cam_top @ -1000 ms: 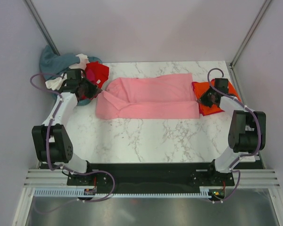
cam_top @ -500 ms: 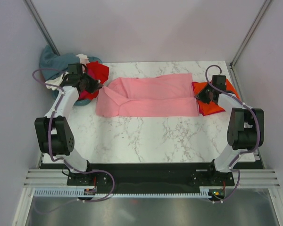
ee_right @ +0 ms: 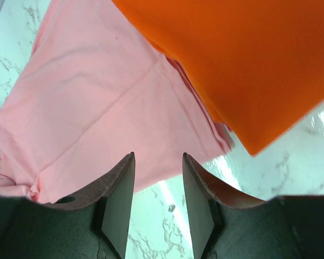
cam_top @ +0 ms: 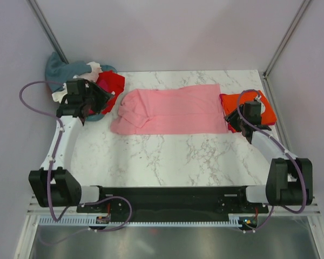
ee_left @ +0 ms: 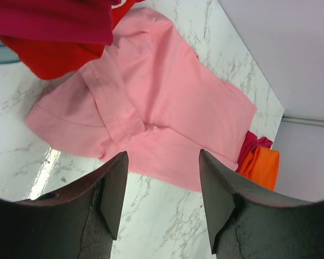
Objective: Fold and stack the t-shirts
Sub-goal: Fold the tshirt
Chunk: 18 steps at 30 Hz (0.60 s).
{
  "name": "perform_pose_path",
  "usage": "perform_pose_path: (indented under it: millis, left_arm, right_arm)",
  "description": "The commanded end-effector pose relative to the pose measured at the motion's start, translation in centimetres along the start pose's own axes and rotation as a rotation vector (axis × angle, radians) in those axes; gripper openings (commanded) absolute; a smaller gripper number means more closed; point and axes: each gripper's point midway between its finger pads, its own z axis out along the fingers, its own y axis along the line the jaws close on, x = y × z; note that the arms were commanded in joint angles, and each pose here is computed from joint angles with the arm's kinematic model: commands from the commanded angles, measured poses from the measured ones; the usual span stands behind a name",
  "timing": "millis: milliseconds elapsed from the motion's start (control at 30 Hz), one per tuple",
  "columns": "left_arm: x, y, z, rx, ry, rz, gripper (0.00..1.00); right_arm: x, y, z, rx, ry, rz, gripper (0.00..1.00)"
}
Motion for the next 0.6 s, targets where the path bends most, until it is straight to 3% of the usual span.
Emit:
perform_pose_path:
  millis: [0, 300, 567]
  left_arm:
    - [1.0, 1.0, -2.6, 0.007, -0.027, 0.066, 0.62]
    - [4.1, 5.2, -5.0, -0.028, -0.089, -0.036, 0.56]
    - [6.6, 7.6, -3.7, -0.075, -0.018, -0.071, 0.53]
  right_arm:
    - [1.4, -2.3, -0.6, 0.04, -0.076, 0.101, 0.48]
    - [3.7, -3.6, 0.2, 0.095, -0.161, 0.191, 0.48]
    - [4.9, -4.5, 2.6, 0.203, -0.165, 0.228, 0.46]
